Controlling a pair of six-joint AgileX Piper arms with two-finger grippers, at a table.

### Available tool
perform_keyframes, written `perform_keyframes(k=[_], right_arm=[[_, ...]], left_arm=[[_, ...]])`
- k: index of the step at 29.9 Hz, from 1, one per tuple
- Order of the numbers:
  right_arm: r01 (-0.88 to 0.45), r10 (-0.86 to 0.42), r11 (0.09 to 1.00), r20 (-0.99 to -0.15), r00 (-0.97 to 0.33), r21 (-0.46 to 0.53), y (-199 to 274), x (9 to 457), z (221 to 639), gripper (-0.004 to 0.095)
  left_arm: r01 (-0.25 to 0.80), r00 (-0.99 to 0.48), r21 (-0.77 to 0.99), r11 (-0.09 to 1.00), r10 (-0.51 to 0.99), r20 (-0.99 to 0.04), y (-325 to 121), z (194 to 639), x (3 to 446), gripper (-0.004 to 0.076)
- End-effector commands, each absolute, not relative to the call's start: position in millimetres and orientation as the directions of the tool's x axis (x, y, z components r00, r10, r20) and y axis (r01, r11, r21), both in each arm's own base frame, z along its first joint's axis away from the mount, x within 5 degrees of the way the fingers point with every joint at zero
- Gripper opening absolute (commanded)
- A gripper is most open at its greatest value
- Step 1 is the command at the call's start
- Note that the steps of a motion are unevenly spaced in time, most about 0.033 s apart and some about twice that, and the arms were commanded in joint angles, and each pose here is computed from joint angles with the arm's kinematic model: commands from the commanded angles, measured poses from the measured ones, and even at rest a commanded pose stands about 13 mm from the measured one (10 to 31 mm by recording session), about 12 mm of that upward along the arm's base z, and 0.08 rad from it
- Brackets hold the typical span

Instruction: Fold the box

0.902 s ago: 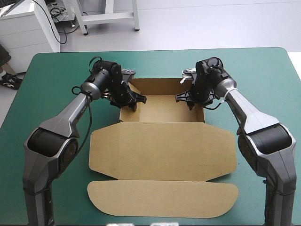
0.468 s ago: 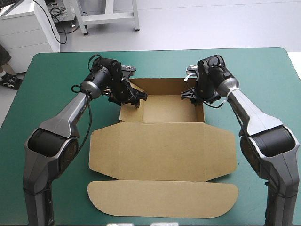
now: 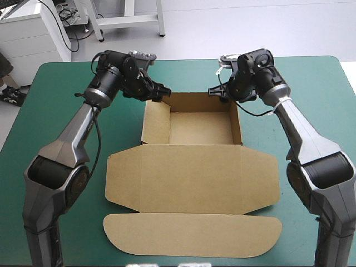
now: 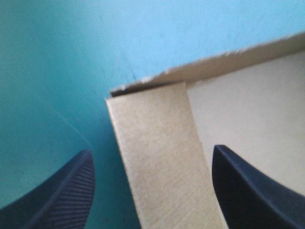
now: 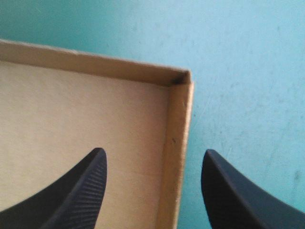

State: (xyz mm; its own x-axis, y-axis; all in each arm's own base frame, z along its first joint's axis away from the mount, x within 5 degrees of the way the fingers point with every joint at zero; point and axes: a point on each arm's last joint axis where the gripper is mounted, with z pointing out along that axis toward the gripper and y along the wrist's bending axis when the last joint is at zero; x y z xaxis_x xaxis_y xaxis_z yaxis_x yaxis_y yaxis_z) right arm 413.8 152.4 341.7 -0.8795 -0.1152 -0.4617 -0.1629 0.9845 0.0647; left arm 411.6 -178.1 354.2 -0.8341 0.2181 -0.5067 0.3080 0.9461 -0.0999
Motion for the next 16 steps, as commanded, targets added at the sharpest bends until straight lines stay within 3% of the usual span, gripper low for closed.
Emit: perform_keyframes(k=[1,4,7,12,16], right_arm=[[-0.171,-0.091,0.982,-0.606,-0.790,0.075,141.2,387.9,409.4,0.0543],[-0.157,-0.104,0.987,-0.636,-0.764,0.027,132.7,381.0,421.8,0.0545],[-0.142,-0.094,0.990,-0.652,-0.752,0.021,125.5,376.2,429.9,0.0545],[-0.153,-0.081,0.987,-0.653,-0.753,0.053,126.7,372.9,433.1,0.0543],[-0.158,-0.084,0.985,-0.621,-0.779,0.065,128.8,373.3,422.4,0.0545]], left_arm=[[0.318,-0.717,-0.070,0.945,0.192,-0.670,-159.2,439.6,375.1,0.0495],[0.284,-0.623,-0.009,0.959,0.177,-0.762,-142.1,481.2,353.7,0.0463],[0.242,-0.556,0.039,0.970,0.171,-0.813,-124.9,510.4,329.2,0.0353],[0.317,-0.463,0.029,0.948,0.181,-0.868,-112.7,546.3,284.8,-0.0006],[0.325,-0.436,0.061,0.944,0.206,-0.876,-98.2,556.5,252.4,-0.0008]])
